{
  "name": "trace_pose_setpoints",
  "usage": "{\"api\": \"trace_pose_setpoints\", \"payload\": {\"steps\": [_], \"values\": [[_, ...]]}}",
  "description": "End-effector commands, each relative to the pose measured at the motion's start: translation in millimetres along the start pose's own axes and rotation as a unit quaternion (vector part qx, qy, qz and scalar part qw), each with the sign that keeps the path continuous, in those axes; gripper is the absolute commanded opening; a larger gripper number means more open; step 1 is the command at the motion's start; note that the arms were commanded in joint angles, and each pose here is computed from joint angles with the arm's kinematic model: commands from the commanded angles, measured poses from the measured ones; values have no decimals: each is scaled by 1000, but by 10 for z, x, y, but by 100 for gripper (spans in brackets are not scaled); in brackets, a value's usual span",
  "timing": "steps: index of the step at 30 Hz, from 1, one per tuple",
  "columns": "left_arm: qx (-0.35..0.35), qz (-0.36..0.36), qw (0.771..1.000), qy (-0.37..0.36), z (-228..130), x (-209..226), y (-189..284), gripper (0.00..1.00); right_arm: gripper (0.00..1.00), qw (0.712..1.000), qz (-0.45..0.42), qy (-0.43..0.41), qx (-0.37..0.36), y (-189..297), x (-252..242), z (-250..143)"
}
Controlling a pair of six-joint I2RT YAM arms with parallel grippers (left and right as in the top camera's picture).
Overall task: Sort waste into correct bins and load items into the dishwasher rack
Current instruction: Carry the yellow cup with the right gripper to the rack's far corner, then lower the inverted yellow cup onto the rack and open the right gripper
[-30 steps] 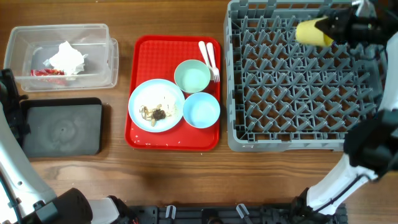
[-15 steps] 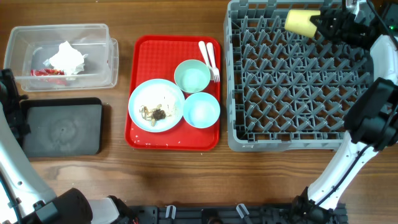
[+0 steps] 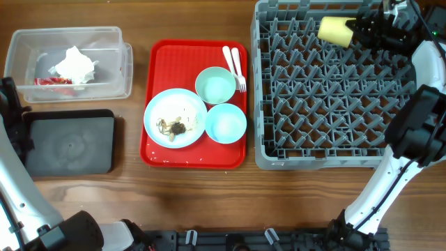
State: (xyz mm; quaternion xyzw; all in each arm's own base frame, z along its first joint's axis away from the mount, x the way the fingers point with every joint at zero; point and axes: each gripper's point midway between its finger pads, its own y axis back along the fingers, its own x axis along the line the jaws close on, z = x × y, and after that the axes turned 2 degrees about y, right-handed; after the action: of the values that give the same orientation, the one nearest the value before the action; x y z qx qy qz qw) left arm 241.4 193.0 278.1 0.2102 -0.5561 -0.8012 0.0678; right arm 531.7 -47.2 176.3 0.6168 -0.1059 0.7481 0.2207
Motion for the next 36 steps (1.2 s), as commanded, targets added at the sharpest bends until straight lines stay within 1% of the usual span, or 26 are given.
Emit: {"api": "trace_pose_setpoints", "payload": {"steps": [1, 3, 5, 8, 12, 16, 18, 22, 28, 30, 33, 36], "values": [[-3, 5, 1000, 10, 17, 8, -21, 100, 5, 999, -7, -41, 3, -22, -275, -115], [-3, 5, 1000, 10, 17, 9, -21, 100, 4, 998, -19, -54, 1, -25, -381, -163], [-3, 5, 1000, 10, 18, 8, -21, 100, 5, 999, -23, -48, 0, -11, -414, -170], [-3, 5, 1000, 10, 17, 9, -21, 100, 5, 996, -71, -55, -15, 39, -568, -137], [-3, 5, 1000, 10, 18, 9, -21, 100, 6, 994, -85, -57, -23, 99, -620, -113], [-3, 5, 1000, 10, 18, 8, -21, 100, 11, 992, -109, -59, -37, 204, -667, -66], [-3, 5, 1000, 10, 18, 8, -21, 100, 11, 990, -124, -58, -45, 274, -670, -34], [-3, 5, 1000, 10, 18, 8, -21, 100, 17, 983, -162, -49, -69, 462, -611, 38], [-3, 5, 1000, 10, 17, 8, -21, 100, 20, 970, -223, -35, -95, 689, -506, 85], [-3, 5, 1000, 10, 17, 9, -21, 100, 20, 962, -251, -33, -103, 763, -449, 82], [-3, 5, 1000, 10, 17, 8, -21, 100, 18, 949, -293, -31, -114, 872, -334, 59], [-3, 5, 1000, 10, 18, 8, -21, 100, 18, 939, -324, -4, -119, 955, -107, 16]]}}
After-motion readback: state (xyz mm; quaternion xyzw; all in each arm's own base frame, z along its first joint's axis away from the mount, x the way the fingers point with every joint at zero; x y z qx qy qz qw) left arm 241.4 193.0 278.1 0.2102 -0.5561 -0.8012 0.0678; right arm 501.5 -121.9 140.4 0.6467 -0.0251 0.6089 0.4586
